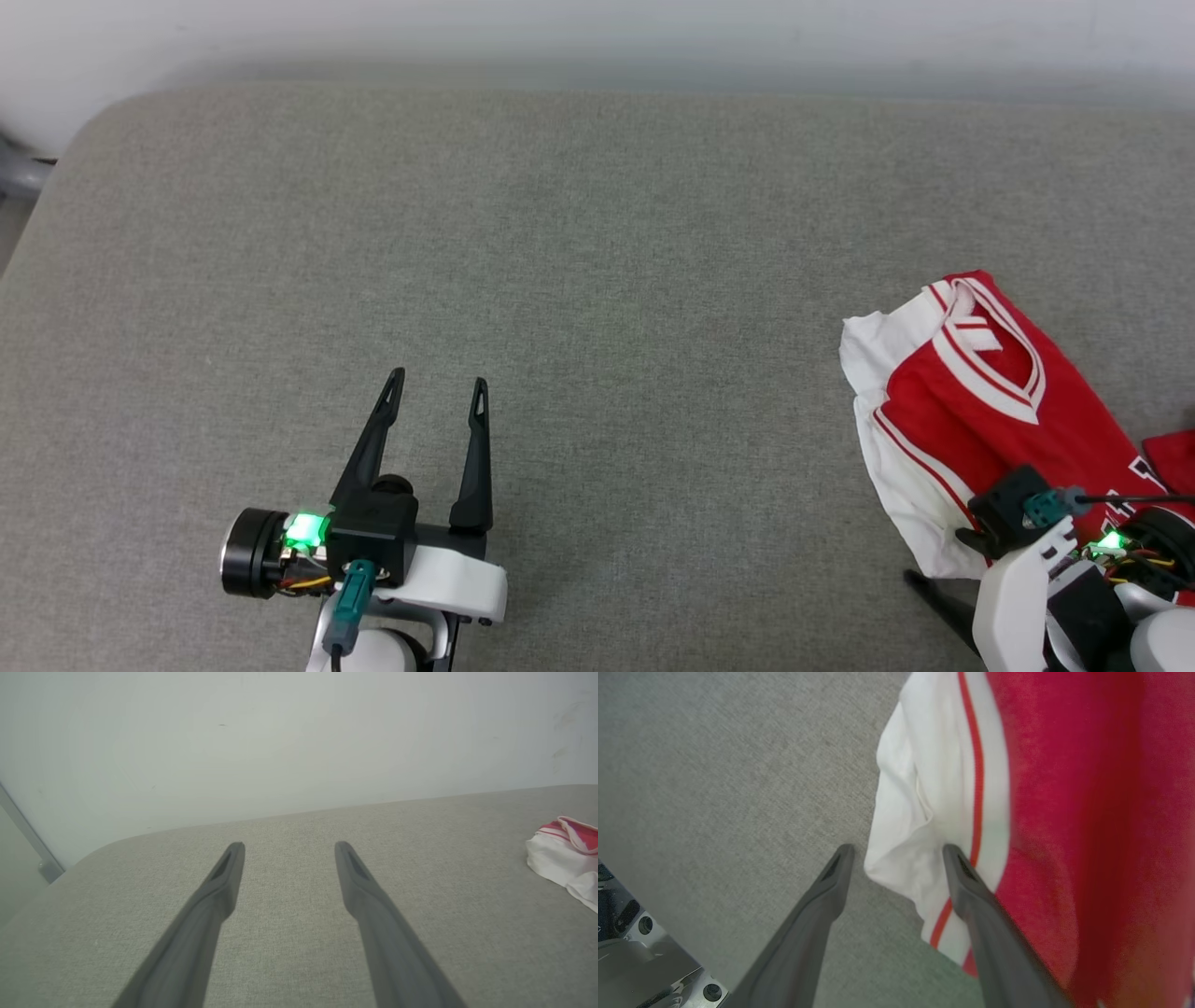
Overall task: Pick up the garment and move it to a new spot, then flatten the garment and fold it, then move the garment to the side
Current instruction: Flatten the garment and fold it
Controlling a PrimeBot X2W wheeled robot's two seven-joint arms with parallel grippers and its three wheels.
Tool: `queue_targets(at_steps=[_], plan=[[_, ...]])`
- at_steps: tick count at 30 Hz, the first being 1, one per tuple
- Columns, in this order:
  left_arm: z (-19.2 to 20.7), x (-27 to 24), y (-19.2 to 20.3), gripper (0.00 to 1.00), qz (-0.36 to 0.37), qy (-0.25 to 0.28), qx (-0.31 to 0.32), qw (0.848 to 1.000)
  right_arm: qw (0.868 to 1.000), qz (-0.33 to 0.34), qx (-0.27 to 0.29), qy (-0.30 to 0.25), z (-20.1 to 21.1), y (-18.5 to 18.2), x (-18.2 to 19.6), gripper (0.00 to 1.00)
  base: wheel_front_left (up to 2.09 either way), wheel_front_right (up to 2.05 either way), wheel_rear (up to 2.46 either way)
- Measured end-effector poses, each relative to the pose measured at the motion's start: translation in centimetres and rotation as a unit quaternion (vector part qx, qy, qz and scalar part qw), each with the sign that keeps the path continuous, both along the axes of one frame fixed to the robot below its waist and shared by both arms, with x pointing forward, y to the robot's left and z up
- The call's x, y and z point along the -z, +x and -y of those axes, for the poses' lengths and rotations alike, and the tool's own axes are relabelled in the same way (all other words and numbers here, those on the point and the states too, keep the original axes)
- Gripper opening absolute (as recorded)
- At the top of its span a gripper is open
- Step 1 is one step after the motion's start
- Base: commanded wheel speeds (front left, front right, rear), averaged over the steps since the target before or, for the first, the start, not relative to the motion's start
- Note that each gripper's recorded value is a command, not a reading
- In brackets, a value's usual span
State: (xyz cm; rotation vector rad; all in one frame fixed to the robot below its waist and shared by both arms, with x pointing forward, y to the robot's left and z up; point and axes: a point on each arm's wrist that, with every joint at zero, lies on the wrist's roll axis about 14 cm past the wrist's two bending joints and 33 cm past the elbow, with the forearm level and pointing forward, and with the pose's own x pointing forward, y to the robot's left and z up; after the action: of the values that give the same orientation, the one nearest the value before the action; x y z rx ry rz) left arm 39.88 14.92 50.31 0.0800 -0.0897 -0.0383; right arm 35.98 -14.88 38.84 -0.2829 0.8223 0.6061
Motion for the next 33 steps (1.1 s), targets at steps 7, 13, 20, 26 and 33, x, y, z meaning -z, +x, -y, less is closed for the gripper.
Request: queue_targets(at_steps=[7, 13, 20, 26, 33], plan=[[-0.9, 0.9, 0.4, 1.0, -0.012, 0.003, -0.014, 1.0, 0.999, -0.04, -0.016, -0.004, -0.7, 0.1, 3.4, 0.36, 0.0, 0.0, 0.0], [-1.3, 0.7, 0.2, 1.0, -0.011, 0.003, -0.02, 1.0, 0.999, 0.015, 0.001, 0.041, -1.3, 2.2, 1.4, 0.0, 0.0, 0.0, 0.0], [-0.9, -0.3, -0.1, 1.0, 0.003, -0.003, -0.018, 1.0, 0.985, 0.13, 0.021, 0.114, -2.1, 5.9, -5.3, 0.0, 0.0, 0.0, 0.0], [-1.9, -0.6, -0.7, 1.0, 0.006, -0.003, -0.034, 0.999, 0.959, 0.225, 0.009, 0.172, -4.3, 9.4, -11.7, 0.0, 0.0, 0.0, 0.0], [-3.2, -0.2, -1.3, 1.0, -0.002, -0.005, -0.058, 0.998, 0.934, 0.262, -0.029, 0.242, -10.7, 12.2, -14.9, 0.0, 0.0, 0.0, 0.0]])
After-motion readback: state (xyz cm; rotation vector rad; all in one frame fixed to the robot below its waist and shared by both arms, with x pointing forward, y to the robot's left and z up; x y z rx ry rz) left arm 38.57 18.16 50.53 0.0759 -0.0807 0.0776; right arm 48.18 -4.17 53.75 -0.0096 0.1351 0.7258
